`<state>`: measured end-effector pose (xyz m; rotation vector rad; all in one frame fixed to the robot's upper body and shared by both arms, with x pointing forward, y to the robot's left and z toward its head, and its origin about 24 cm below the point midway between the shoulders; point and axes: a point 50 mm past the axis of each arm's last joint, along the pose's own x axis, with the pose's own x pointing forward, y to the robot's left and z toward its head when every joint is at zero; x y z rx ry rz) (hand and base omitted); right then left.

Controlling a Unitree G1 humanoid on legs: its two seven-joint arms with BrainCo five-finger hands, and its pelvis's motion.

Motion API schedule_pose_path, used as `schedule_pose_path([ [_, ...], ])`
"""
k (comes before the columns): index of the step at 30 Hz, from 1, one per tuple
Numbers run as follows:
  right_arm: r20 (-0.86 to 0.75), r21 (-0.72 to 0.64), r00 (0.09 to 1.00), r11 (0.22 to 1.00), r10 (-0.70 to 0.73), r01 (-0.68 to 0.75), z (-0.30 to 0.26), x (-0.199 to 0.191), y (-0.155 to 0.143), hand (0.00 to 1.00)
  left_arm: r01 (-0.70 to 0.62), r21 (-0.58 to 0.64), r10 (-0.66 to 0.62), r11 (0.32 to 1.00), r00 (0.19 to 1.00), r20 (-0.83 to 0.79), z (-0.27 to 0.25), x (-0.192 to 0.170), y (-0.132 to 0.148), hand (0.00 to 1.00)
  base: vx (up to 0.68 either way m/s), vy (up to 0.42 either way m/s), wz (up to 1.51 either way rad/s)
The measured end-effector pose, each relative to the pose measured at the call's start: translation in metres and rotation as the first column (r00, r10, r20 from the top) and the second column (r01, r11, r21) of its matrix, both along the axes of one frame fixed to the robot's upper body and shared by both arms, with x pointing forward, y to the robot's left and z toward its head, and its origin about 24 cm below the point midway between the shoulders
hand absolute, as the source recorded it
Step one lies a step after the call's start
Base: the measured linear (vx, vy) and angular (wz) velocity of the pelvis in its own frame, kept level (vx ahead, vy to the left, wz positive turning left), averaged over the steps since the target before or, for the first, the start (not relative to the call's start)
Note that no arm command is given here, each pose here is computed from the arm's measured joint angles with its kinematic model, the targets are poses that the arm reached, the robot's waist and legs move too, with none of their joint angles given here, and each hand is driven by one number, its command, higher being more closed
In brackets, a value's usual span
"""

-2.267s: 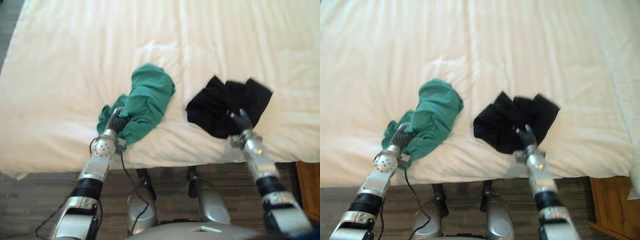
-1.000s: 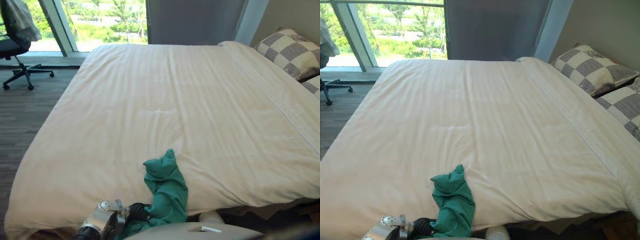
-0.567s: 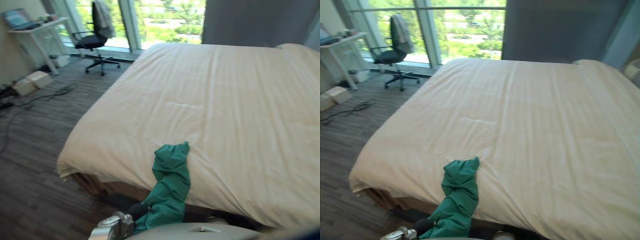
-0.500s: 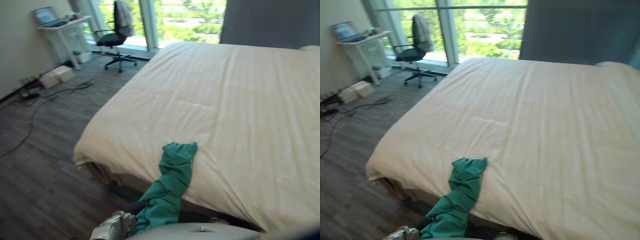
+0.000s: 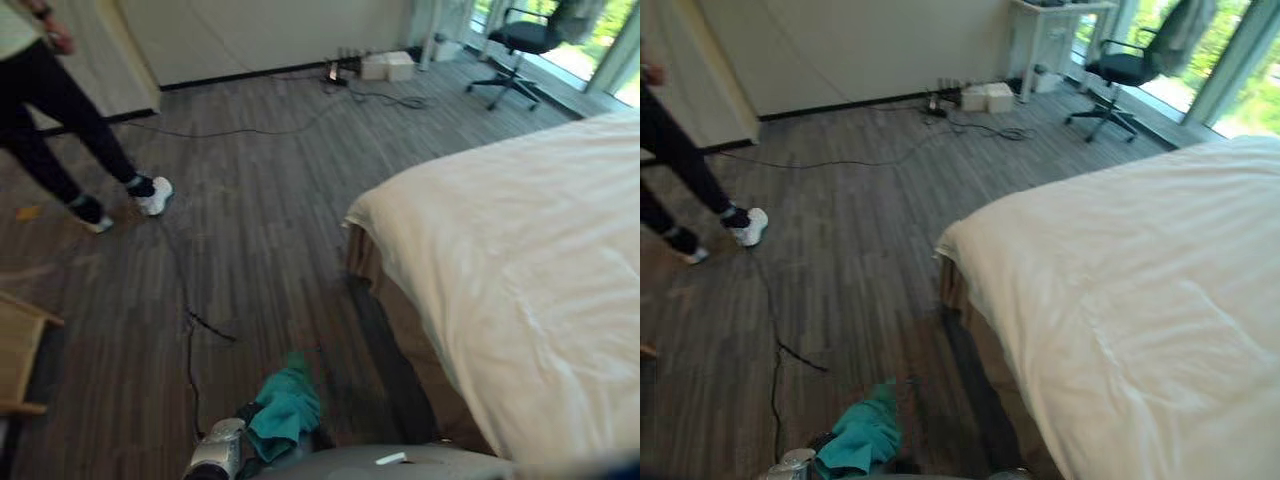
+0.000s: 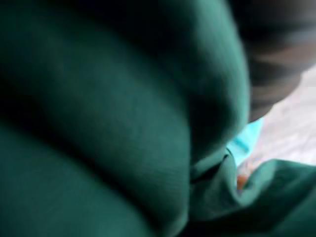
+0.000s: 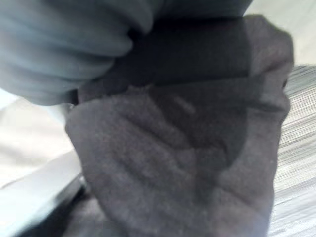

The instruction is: Tidy the bed and pick cloth on bed and put in laundry

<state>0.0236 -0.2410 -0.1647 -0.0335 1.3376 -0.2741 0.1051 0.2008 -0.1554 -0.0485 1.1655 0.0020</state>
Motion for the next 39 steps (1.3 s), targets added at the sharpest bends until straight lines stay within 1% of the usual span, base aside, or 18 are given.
schedule_pose_path([
  [2,0.008,0.035,0.998,0.997,-0.065,0.064,-0.002,-0.005,0.006,1.00,0.070,0.018,-0.070,0.997,0.997,0.025,0.002,0.007,-0.001,1.00,0.02,0.252,1.60],
  [3,0.030,0.082,0.995,0.992,-0.097,0.094,-0.004,-0.004,0.018,1.00,0.100,0.021,-0.100,0.995,0.995,0.028,0.003,0.011,0.001,1.00,0.02,0.119,1.88],
  [4,0.038,0.108,0.993,0.989,-0.110,0.105,-0.006,-0.004,0.025,1.00,0.107,0.018,-0.107,0.994,0.994,0.020,0.003,0.011,0.002,1.00,0.06,0.062,2.13],
  [5,0.065,0.136,0.987,0.981,-0.149,0.139,-0.005,-0.007,0.025,1.00,0.106,0.010,-0.106,0.994,0.994,-0.003,0.001,0.006,0.003,1.00,0.09,0.025,1.44],
  [6,0.076,0.150,0.985,0.978,-0.156,0.143,-0.005,-0.007,0.026,1.00,0.102,0.010,-0.102,0.995,0.995,-0.007,0.000,0.005,0.004,1.00,0.15,0.017,1.36],
  [9,0.113,0.193,0.976,0.968,-0.184,0.161,-0.005,-0.006,0.032,1.00,0.039,0.010,-0.038,0.999,0.998,-0.047,-0.004,-0.012,0.010,1.00,0.14,0.003,0.71],
  [11,0.137,0.213,0.963,0.957,-0.231,0.199,-0.005,-0.004,0.031,1.00,-0.096,0.008,0.096,0.995,0.993,-0.064,-0.007,-0.027,0.013,1.00,0.10,-0.016,0.27],
  [14,0.130,0.226,0.954,0.945,-0.269,0.236,-0.005,-0.007,0.033,1.00,-0.234,-0.008,0.232,0.972,0.968,-0.099,-0.009,-0.044,0.014,1.00,0.04,-0.084,-0.10],
  [16,0.125,0.241,0.952,0.940,-0.279,0.243,-0.006,-0.006,0.036,1.00,-0.265,-0.025,0.261,0.964,0.959,-0.108,-0.010,-0.046,0.013,1.00,0.02,-0.108,-0.13],
  [17,0.106,0.241,0.956,0.940,-0.273,0.242,-0.006,-0.009,0.032,1.00,-0.264,-0.065,0.254,0.962,0.958,-0.132,-0.012,-0.049,0.007,1.00,0.00,-0.056,-0.05],
  [23,0.106,0.241,0.956,0.940,-0.275,0.243,-0.006,-0.010,0.032,1.00,-0.280,-0.065,0.271,0.958,0.955,-0.121,-0.012,-0.049,0.007,1.00,0.00,0.000,-0.05],
  [26,0.114,0.240,0.953,0.939,-0.280,0.247,-0.006,-0.009,0.032,1.00,-0.290,-0.030,0.286,0.957,0.953,-0.096,-0.012,-0.052,0.009,1.00,0.01,-0.007,-0.11],
  [33,0.139,0.241,0.925,0.918,-0.354,0.315,-0.006,-0.010,0.040,1.00,-0.296,0.123,0.303,0.947,0.952,-0.043,-0.010,-0.055,0.017,1.00,0.07,0.005,0.09],
  [34,0.144,0.236,0.911,0.908,-0.386,0.347,-0.006,-0.011,0.038,1.00,-0.285,0.158,0.295,0.945,0.955,-0.041,-0.010,-0.055,0.017,1.00,0.13,0.085,0.10],
  [36,0.183,0.229,0.897,0.905,-0.401,0.358,-0.004,-0.003,0.036,1.00,-0.281,0.184,0.297,0.942,0.953,-0.065,-0.011,-0.061,0.019,1.00,0.15,0.097,0.03],
  [39,0.172,0.251,0.874,0.878,-0.455,0.407,-0.005,-0.006,0.045,1.00,-0.257,0.219,0.280,0.941,0.956,-0.085,-0.011,-0.069,0.025,1.00,0.25,0.042,0.48],
])
